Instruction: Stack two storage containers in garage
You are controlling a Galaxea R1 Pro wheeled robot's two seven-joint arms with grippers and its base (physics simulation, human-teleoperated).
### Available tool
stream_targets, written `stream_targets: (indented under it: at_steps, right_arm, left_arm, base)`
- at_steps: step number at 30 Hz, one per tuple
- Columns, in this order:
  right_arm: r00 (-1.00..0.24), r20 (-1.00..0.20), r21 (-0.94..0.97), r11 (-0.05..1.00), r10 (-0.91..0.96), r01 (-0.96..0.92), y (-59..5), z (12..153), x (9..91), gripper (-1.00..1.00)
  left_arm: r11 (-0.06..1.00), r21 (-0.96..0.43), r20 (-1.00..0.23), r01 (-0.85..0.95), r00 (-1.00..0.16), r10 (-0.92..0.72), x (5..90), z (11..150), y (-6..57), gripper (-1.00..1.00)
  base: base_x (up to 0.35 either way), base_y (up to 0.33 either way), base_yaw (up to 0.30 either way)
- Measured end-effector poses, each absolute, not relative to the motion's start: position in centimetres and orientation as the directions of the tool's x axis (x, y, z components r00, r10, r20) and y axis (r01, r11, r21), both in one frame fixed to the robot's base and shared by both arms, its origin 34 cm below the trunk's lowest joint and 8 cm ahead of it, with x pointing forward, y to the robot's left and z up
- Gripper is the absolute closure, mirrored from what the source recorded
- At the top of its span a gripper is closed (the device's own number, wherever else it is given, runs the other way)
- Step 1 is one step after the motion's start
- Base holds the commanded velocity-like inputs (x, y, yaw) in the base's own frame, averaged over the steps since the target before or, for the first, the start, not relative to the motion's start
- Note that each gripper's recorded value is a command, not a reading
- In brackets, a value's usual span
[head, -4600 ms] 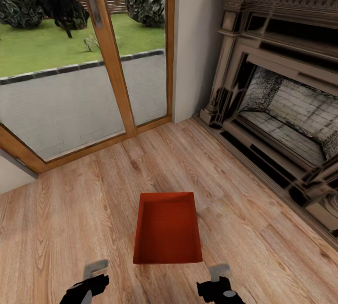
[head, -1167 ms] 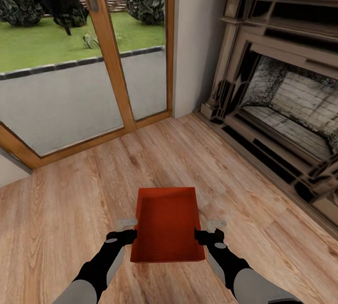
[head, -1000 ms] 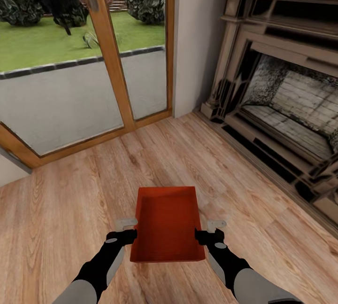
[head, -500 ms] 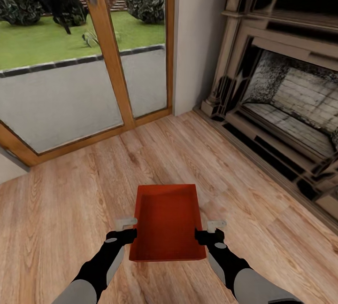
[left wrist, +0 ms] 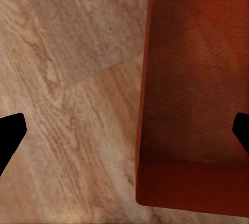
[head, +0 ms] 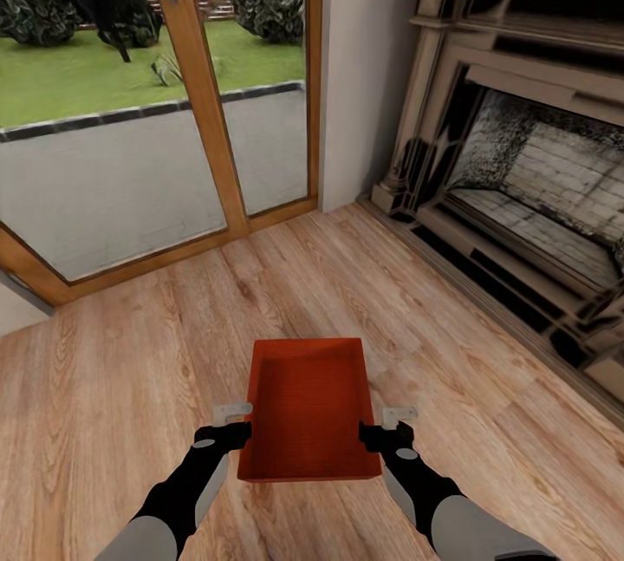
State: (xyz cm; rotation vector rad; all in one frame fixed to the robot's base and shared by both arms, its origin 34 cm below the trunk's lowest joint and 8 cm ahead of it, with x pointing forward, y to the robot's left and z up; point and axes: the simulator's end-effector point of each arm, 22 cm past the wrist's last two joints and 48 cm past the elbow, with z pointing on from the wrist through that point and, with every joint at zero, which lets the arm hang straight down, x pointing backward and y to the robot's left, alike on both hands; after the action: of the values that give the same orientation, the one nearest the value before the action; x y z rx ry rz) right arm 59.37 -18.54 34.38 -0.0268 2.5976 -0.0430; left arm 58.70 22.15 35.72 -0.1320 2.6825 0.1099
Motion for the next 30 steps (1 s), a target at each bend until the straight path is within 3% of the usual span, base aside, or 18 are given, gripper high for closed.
stream_targets:
  at_steps: [30]
  right_arm:
    - [-0.856, -0.516, -0.035, 0.999, -0.029, -0.013, -18.5, 29.2, 58.4, -1.0]
  left_arm:
    - [0.992, 0.058, -0.446, -0.112, -0.892, -0.075, 58.0, 30.7, 22.3, -1.0]
  base:
    - [0.0, 0.0, 0.0]
